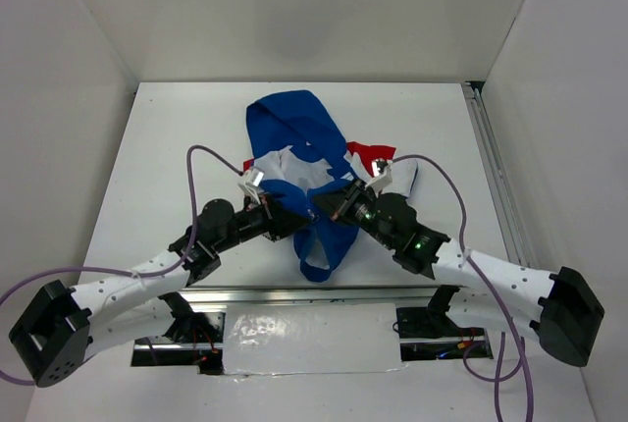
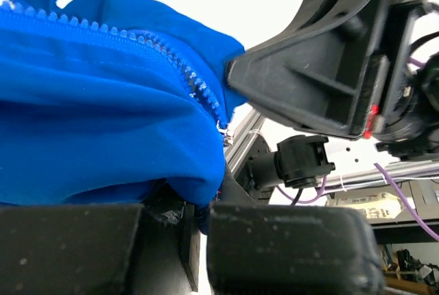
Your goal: Zip up the jacket
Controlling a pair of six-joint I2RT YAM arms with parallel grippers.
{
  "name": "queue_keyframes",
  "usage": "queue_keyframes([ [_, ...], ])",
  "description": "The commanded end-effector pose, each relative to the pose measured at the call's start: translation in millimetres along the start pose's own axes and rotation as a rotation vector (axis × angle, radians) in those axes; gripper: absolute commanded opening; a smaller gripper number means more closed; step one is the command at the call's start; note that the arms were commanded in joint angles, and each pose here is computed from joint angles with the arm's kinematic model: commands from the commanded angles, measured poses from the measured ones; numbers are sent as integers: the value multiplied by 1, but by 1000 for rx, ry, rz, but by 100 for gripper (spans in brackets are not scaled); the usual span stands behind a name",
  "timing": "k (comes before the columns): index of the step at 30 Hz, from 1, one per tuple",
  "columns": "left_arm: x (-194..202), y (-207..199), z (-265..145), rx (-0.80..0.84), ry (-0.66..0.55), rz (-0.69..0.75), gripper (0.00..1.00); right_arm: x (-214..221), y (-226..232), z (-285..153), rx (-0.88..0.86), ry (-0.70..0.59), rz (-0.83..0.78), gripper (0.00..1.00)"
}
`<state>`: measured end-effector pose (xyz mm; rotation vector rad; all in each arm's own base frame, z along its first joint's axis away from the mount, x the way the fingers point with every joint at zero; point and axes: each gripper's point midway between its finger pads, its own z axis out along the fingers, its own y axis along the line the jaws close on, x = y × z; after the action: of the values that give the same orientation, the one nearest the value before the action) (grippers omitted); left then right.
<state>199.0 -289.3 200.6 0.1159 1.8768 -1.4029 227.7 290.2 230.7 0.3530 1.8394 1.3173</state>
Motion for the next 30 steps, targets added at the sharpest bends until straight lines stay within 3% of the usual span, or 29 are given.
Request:
queue_keyframes([
  [1, 8, -5, -1, -7, 49, 1, 0, -15, 13, 9, 18, -39, -14, 13],
  [3, 8, 0, -1, -44, 48, -13, 0, -13, 14, 11, 23, -31, -2, 23],
  [7, 7, 5, -4, -78, 42, -27, 0, -13, 10, 13, 61, -16, -37, 32],
  [8, 6, 5, -5, -83, 34, -36, 0, -14, 11, 12, 60, -20, -43, 44],
  [12, 1, 8, -8, -120, 12, -54, 0, -15, 4, 6, 109, -20, -76, 65],
  [18, 0, 12, -8, -168, 21, -83, 0, -28, -6, -5, 182, -63, -132, 74],
  [20, 1, 11, -8, -164, 29, -86, 0, -30, -4, -8, 180, -62, -165, 84],
  [23, 2, 12, -8, -179, 32, -99, 0, -33, -2, -12, 194, -48, -224, 86],
  [27, 1, 11, -8, -180, 37, -100, 0, -15, -21, -24, 253, 83, -433, 85],
  [30, 3, 12, -9, -189, 48, -102, 0, -1, -33, -36, 297, 161, -512, 78],
])
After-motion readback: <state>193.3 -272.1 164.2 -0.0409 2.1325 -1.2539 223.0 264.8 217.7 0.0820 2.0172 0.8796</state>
